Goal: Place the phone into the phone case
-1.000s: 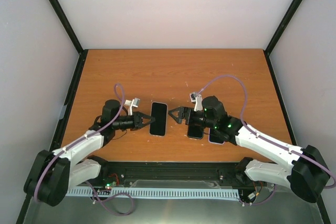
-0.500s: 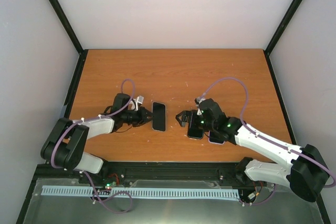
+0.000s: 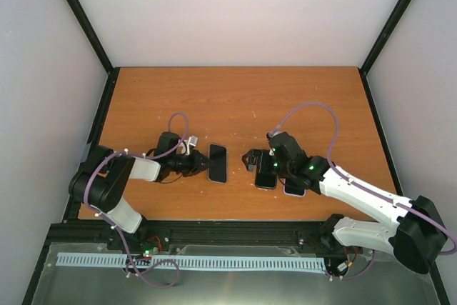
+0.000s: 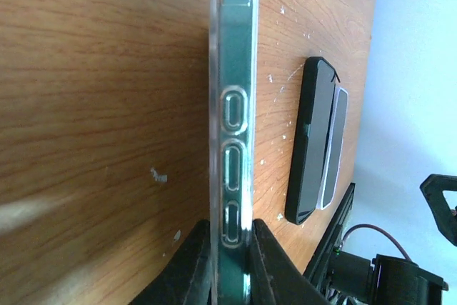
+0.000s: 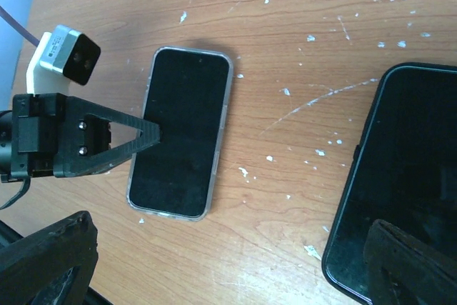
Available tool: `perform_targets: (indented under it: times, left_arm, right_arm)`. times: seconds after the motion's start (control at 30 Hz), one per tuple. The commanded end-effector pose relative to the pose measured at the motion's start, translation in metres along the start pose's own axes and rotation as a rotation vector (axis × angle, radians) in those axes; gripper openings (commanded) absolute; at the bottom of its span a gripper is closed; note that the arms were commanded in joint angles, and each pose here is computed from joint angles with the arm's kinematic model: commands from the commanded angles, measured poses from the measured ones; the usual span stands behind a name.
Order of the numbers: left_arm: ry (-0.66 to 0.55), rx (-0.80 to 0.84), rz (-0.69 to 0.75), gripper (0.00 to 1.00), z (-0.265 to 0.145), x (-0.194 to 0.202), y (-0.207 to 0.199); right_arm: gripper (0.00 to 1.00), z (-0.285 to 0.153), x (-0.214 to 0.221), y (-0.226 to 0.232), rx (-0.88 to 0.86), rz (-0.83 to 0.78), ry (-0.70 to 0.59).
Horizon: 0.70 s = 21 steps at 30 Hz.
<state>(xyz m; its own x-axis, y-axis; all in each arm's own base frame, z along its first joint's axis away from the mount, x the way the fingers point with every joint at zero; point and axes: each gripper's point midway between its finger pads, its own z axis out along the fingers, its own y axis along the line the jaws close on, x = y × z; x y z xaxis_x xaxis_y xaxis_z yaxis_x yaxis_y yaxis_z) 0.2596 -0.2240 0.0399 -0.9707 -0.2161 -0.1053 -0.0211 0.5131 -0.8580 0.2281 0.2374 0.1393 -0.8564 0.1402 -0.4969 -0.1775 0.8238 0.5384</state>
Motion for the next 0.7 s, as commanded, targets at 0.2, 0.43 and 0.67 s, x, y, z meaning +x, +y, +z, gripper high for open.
perform_targets:
  times: [0.2, 0.43, 0.67]
  left_arm:
    - [-0.022, -0.004, -0.005, 0.41, -0.005, -0.003, -0.005]
    - [-0.113, -0.096, 0.039, 0.74, -0.031, -0.013, -0.017]
    - [-0.268, -0.182, 0.124, 1.0, -0.074, -0.033, -0.049]
  right_arm:
    - [1.0, -0.019, -0.015, -0.006, 0.067, -0.011, -0.061]
    - [1.0, -0.034, -0.024, -0.011, 0.093, -0.012, -0.121]
    - [1.0, -0.045, -0.037, -0.006, 0.1, -0.016, -0.159]
